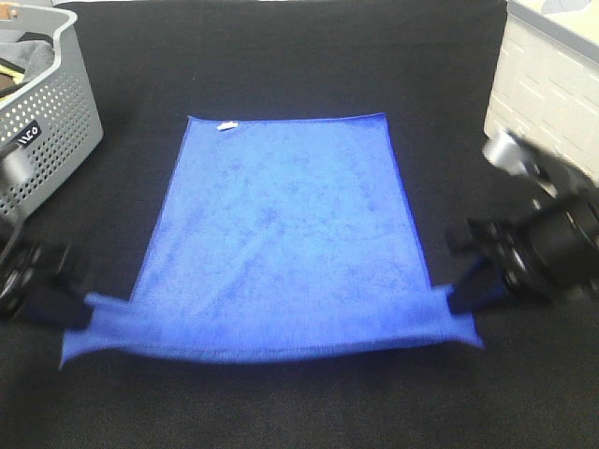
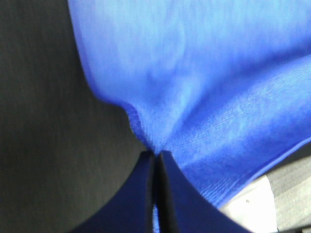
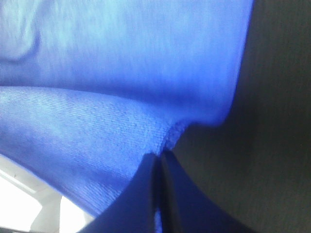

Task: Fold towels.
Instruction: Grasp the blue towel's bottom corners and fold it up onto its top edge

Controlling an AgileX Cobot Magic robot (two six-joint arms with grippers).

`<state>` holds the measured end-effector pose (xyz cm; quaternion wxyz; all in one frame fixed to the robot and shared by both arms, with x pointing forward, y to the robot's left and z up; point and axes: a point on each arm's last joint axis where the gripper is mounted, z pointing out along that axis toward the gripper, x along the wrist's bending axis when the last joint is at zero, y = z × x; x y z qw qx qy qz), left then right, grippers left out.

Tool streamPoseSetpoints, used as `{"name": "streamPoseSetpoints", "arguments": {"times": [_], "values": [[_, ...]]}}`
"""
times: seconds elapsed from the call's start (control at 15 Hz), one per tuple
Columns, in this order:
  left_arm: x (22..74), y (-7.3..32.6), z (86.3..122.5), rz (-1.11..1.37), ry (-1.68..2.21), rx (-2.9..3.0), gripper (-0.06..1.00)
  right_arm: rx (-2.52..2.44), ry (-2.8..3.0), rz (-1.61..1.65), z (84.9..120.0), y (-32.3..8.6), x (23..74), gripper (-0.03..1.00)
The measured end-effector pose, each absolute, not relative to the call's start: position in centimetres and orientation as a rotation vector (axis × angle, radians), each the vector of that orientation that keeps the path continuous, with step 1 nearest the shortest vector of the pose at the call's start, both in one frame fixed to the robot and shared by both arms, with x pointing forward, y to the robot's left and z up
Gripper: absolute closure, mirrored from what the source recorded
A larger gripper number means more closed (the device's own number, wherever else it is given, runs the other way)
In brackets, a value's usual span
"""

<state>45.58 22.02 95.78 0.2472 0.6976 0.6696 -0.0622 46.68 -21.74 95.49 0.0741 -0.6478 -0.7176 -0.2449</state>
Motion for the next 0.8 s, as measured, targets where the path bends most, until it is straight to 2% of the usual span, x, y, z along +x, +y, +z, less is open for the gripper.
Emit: {"name": "streamPoseSetpoints", "arguments": {"times": [0.4, 0.47, 0.8], "values": [[57.2, 21.2, 96.7, 0.000, 1.766, 1.900, 0.94, -1.959, -2.285, -0.832, 97.6, -20.0, 58.6, 0.97], [57.2, 21.2, 96.7, 0.000, 1.766, 1.900, 0.94, -1.959, -2.285, -0.832, 97.6, -20.0, 58.6, 0.97], [67.0, 21.2, 96.6, 0.136, 1.713, 1.796, 0.94, -1.984, -2.374, -0.955, 97.5, -18.7, 67.7, 0.97]]}}
